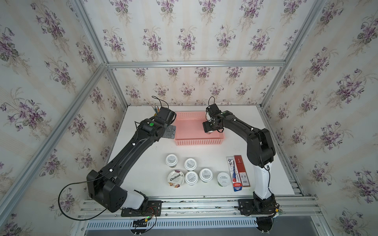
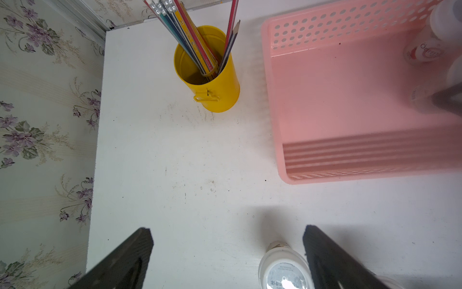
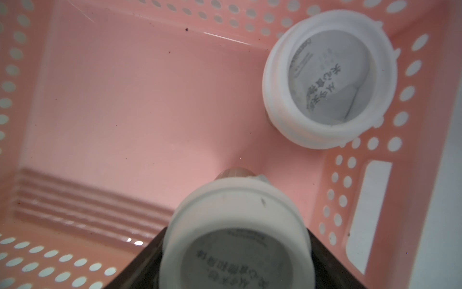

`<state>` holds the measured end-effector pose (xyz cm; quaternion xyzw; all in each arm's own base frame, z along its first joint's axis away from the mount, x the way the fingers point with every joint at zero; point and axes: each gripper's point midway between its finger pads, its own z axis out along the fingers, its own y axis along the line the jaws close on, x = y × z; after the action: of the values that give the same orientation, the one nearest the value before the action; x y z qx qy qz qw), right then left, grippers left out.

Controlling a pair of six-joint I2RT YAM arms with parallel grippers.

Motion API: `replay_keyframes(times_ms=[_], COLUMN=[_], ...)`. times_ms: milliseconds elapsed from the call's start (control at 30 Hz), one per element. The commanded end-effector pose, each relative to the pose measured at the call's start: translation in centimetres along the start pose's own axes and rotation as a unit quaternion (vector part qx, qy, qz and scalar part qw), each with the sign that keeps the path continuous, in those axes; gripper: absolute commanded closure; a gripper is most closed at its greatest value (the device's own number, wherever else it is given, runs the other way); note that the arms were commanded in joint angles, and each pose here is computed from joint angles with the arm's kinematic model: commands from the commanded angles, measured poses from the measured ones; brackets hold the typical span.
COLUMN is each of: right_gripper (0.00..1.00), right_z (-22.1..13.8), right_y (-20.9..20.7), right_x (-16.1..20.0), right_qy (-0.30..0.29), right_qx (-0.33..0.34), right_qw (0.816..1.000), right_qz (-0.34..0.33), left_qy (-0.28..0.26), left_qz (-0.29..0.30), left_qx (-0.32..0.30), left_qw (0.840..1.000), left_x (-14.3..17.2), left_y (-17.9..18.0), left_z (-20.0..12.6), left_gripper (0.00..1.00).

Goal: Put the yogurt in the basket
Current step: Place the yogurt in the basket.

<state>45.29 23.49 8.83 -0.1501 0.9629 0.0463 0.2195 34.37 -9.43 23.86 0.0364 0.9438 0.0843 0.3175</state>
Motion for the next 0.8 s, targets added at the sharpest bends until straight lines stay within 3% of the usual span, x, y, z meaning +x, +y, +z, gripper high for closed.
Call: replay_keyframes(times_ms=[0, 767], right_gripper=[0.22, 0.22], right_z=[0.2, 2.0], right_y=[-0.4, -2.8], right_x=[-0.1, 0.4], right_qy=[0.001, 0.022], right_qx=[0.013, 0.069], right_qw=[1.000, 0.997], right_qz=[-0.002, -0.008], left_qy=[-0.007, -0.003], left_qz=[0.002, -0.002], left_qx=[-0.001, 0.006], left_qw=[1.000, 1.000], left_x=[-0.2, 0.0], left_y=[0.2, 0.1], left_z=[-0.2, 0.1], left_gripper=[0.01, 0.01])
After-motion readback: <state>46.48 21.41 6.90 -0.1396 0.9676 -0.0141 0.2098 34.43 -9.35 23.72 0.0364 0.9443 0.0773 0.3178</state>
